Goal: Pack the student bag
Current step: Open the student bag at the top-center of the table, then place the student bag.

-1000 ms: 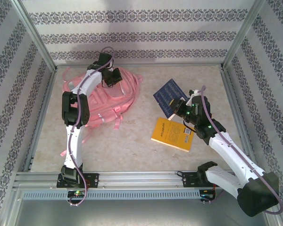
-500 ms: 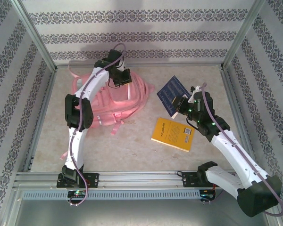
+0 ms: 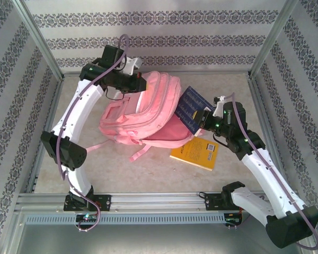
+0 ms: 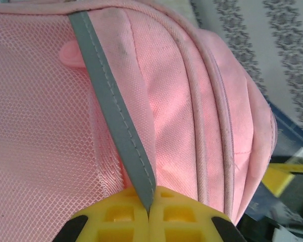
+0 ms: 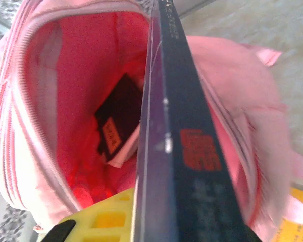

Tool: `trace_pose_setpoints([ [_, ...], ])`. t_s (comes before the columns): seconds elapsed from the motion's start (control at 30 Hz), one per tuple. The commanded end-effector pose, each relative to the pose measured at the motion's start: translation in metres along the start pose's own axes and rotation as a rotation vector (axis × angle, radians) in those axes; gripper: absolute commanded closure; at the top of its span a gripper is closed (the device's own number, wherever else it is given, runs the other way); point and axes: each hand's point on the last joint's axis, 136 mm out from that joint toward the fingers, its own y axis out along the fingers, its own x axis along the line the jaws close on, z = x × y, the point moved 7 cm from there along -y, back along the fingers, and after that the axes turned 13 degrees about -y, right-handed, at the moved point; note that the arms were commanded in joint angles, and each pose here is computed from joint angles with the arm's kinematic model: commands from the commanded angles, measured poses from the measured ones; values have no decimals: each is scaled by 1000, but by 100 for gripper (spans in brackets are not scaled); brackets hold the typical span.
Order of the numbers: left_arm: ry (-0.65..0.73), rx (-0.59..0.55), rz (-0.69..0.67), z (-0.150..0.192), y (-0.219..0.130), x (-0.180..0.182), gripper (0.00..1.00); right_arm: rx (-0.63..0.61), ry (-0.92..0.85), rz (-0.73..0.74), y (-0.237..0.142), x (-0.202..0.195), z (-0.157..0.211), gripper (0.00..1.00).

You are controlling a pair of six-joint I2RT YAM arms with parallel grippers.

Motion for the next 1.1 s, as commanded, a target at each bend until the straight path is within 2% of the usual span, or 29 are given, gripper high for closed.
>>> trace_pose_setpoints([
  [0.0,106,-69,234,-8,-39,-25,100,21,-19,-172,-1,22,5,100],
  [0.17,118,-14,371,-12,-40,-35,100,85,-18,-314,11,42,13,100],
  [0.47,130,16,438,-14,-37,-39,100,152,164,-398,57,51,14,100],
  [0.77,172,22,485,-8,-46,-47,100,248,244,-296,137,45,14,100],
  [0.97,179,14,492,-9,-47,-49,100,327,259,-200,183,51,29,100],
  [1.07,174,15,496,-12,-46,-49,100,344,250,-171,201,61,35,91],
])
